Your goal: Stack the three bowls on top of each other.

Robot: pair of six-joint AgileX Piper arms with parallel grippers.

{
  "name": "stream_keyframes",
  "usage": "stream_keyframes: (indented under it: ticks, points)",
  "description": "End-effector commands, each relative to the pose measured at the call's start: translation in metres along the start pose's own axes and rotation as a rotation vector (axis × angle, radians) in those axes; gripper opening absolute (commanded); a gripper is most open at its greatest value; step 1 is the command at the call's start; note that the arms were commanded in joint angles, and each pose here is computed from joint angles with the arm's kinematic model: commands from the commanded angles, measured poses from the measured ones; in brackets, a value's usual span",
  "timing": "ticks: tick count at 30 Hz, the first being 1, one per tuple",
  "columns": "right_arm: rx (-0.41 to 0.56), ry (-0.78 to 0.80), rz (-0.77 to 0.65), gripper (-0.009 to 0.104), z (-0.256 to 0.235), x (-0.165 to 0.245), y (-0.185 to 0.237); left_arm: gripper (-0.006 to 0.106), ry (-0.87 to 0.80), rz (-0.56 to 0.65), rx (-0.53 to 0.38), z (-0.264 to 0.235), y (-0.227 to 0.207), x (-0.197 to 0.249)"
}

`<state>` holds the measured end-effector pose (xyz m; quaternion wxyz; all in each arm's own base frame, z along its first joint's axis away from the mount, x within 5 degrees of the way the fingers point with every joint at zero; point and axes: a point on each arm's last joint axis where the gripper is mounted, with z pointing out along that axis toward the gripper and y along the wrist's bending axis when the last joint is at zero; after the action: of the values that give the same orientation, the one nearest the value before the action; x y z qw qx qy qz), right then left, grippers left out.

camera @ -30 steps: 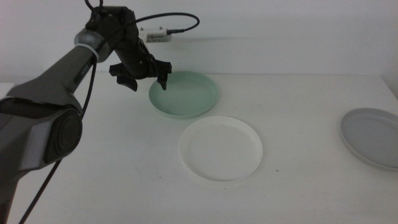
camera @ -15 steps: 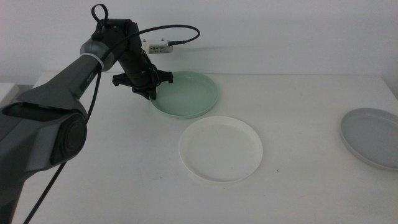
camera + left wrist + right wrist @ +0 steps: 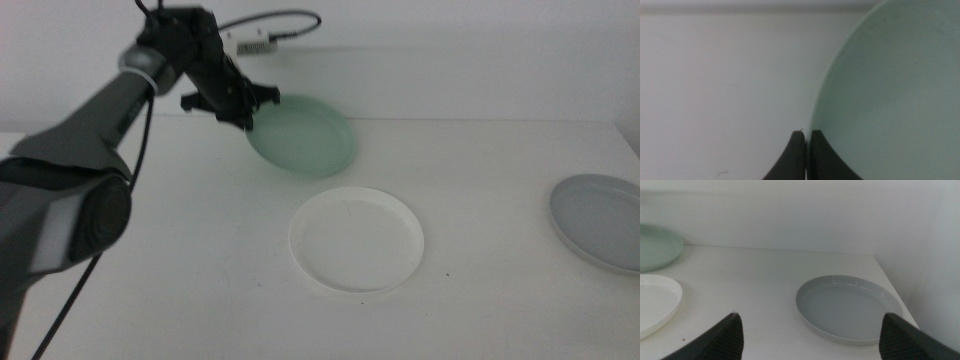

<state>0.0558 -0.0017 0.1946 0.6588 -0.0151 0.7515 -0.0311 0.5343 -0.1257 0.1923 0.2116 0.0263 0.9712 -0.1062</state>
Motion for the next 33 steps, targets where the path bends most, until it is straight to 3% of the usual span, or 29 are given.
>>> stream_keyframes:
  ticks: [1, 14, 24, 33]
  points:
    - [-0.001, -0.009, -0.009, 0.093, 0.000, 0.000, 0.000, -0.002, -0.076, 0.000, 0.037, -0.043, -0.005, -0.013]
    - [-0.001, -0.009, -0.009, 0.093, 0.000, 0.000, 0.000, -0.002, -0.156, 0.090, 0.149, -0.135, -0.052, -0.012]
    - [-0.001, -0.009, -0.009, 0.093, 0.000, 0.000, 0.000, -0.002, -0.154, 0.121, 0.110, -0.189, -0.090, 0.019]
    - [-0.001, -0.009, -0.009, 0.093, 0.000, 0.000, 0.000, -0.002, -0.083, 0.074, 0.127, -0.198, -0.084, 0.066]
